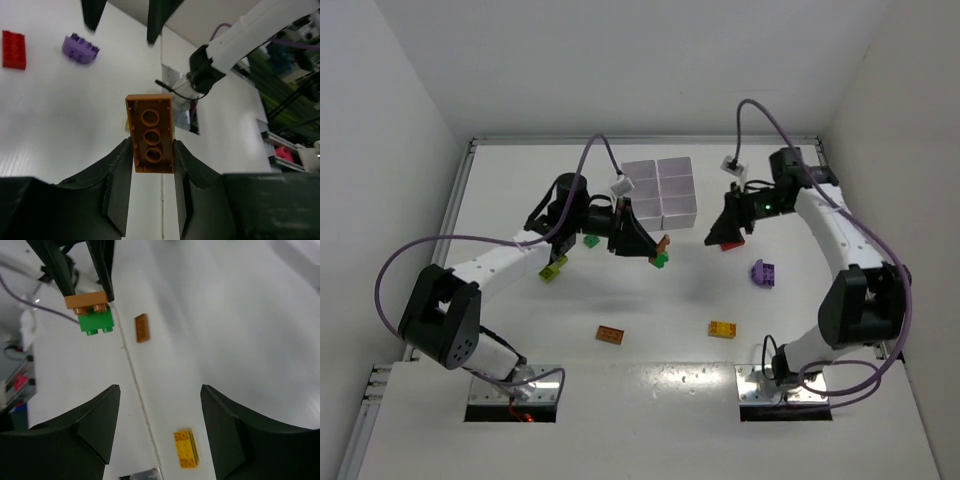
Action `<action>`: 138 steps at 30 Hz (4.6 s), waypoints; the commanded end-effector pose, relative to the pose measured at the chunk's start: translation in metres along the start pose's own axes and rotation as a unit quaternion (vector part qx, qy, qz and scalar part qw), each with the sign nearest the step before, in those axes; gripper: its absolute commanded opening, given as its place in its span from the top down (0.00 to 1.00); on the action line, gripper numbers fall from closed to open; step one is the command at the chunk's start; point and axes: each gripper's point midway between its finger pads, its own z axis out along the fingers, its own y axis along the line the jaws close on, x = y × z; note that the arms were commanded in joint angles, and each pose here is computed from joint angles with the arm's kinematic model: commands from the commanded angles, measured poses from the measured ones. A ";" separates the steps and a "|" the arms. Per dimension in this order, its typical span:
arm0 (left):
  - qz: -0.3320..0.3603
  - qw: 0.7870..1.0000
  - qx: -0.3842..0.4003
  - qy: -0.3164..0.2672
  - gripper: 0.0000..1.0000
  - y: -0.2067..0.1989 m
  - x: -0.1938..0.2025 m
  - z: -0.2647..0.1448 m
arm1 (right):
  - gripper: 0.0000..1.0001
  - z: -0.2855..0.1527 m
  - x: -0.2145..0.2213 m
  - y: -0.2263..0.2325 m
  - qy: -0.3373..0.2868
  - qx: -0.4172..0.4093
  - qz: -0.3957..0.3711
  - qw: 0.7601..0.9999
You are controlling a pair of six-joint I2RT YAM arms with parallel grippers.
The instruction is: Sort the legos into containers by color
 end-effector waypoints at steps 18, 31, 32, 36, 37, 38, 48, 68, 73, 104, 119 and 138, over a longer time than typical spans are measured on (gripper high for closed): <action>0.020 0.997 0.052 -0.056 1.00 -0.018 -0.051 -0.017 | 0.20 0.087 -0.054 0.076 0.007 -0.182 -0.037 0.983; 0.019 0.997 0.036 -0.064 1.00 -0.002 -0.056 -0.027 | 0.20 0.074 -0.030 0.102 0.010 -0.221 -0.086 0.972; 0.024 0.997 0.036 -0.066 1.00 -0.004 -0.059 -0.028 | 0.20 0.075 -0.032 0.101 0.006 -0.219 -0.089 0.972; 0.019 0.997 0.036 -0.064 1.00 0.000 -0.057 -0.027 | 0.19 0.079 -0.042 0.095 0.000 -0.211 -0.085 0.974; 0.014 0.997 0.036 -0.064 1.00 -0.001 -0.057 -0.027 | 0.19 0.079 -0.044 0.096 0.000 -0.210 -0.074 0.975; 0.014 0.997 0.036 -0.064 1.00 -0.001 -0.057 -0.027 | 0.19 0.082 -0.043 0.090 0.004 -0.204 -0.068 0.977; 0.024 0.997 0.041 -0.064 1.00 -0.007 -0.059 -0.025 | 0.15 0.100 -0.043 0.078 0.017 -0.179 -0.054 0.982; 0.025 0.993 -0.009 -0.114 1.00 0.009 -0.076 -0.038 | 0.98 0.117 -0.044 0.086 0.016 -0.187 -0.051 0.981; 0.018 0.981 -0.082 -0.177 1.00 0.038 -0.103 -0.074 | 1.00 0.105 -0.027 0.088 0.025 -0.184 -0.056 0.981; -0.026 0.876 -0.476 -0.072 0.69 0.123 0.004 -0.203 | 1.00 0.204 -0.038 0.030 0.049 -0.038 -0.120 0.991; -0.099 0.840 -0.529 -0.067 0.10 0.143 0.003 -0.259 | 1.00 0.330 -0.059 -0.063 0.058 0.062 -0.095 0.992; -0.093 0.779 -0.605 0.136 0.41 0.247 0.048 -0.221 | 1.00 0.291 -0.080 -0.067 0.032 0.098 -0.103 0.989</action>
